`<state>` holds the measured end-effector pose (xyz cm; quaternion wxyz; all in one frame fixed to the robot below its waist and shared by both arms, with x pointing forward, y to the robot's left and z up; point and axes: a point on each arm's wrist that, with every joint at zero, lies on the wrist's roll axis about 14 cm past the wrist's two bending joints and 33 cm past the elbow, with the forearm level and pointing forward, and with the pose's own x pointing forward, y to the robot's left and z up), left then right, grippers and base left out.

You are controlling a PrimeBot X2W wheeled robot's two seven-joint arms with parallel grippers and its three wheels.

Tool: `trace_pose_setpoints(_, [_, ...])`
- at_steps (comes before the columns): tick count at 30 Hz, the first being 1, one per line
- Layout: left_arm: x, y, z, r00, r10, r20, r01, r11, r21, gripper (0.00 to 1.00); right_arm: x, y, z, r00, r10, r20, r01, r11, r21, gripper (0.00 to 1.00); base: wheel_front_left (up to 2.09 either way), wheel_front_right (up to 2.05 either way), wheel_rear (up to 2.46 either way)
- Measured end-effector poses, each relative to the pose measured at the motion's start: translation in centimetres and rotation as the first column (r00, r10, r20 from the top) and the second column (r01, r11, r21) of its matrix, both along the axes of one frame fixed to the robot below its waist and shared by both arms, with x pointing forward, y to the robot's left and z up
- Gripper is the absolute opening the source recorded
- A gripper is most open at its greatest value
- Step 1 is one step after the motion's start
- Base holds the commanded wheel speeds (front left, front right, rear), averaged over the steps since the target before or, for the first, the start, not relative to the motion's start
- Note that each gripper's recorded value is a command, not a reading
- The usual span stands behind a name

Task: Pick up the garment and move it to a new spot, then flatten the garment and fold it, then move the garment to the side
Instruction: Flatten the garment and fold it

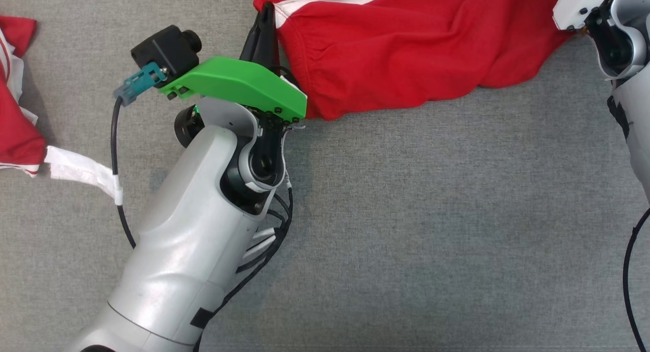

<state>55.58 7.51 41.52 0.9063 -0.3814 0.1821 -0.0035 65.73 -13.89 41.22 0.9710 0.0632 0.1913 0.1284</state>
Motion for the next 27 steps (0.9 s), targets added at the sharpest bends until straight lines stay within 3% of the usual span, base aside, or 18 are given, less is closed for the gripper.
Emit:
trace_pose_setpoints(1, [0.0,0.1,0.1,1.0,0.009,0.003,-0.009,1.0,-0.002,1.0,0.0,0.1,0.2,1.0,0.007,0.013,-0.007,1.0,-0.006,1.0,0.0,0.0,0.0])
trace_pose_setpoints(7, [-0.6,0.5,0.9,0.997,0.041,0.058,-0.044,0.998,0.041,1.0,-0.4,-0.7,2.2,0.994,0.006,0.113,-0.006,1.0,-0.003,1.0,0.0,0.0,0.0])
trace_pose_setpoints(11, [-1.3,0.5,3.1,0.985,-0.002,0.173,-0.02,0.992,0.125,1.0,-2.2,-2.4,0.9,0.997,0.038,0.063,-0.03,0.993,-0.11,1.0,0.0,0.0,0.0])
trace_pose_setpoints(14, [-1.7,1.8,5.9,0.954,-0.01,0.299,-0.071,0.963,0.261,1.0,-3.4,-3.6,-0.4,0.998,0.058,0.011,-0.055,0.979,-0.198,1.0,0.0,0.0,0.0])
trace_pose_setpoints(19, [-4.2,3.2,7.9,0.91,-0.028,0.413,-0.162,0.894,0.417,1.0,-3.2,-3.1,-1.5,0.997,0.057,-0.043,-0.064,0.978,-0.2,1.0,0.0,0.0,0.0])
trace_pose_setpoints(27, [-8.0,4.1,5.3,0.928,-0.068,0.367,-0.153,0.828,0.54,1.0,-3.0,-1.0,-4.7,0.979,0.055,-0.199,-0.094,0.976,-0.196,0.98,0.0,0.0,0.0])
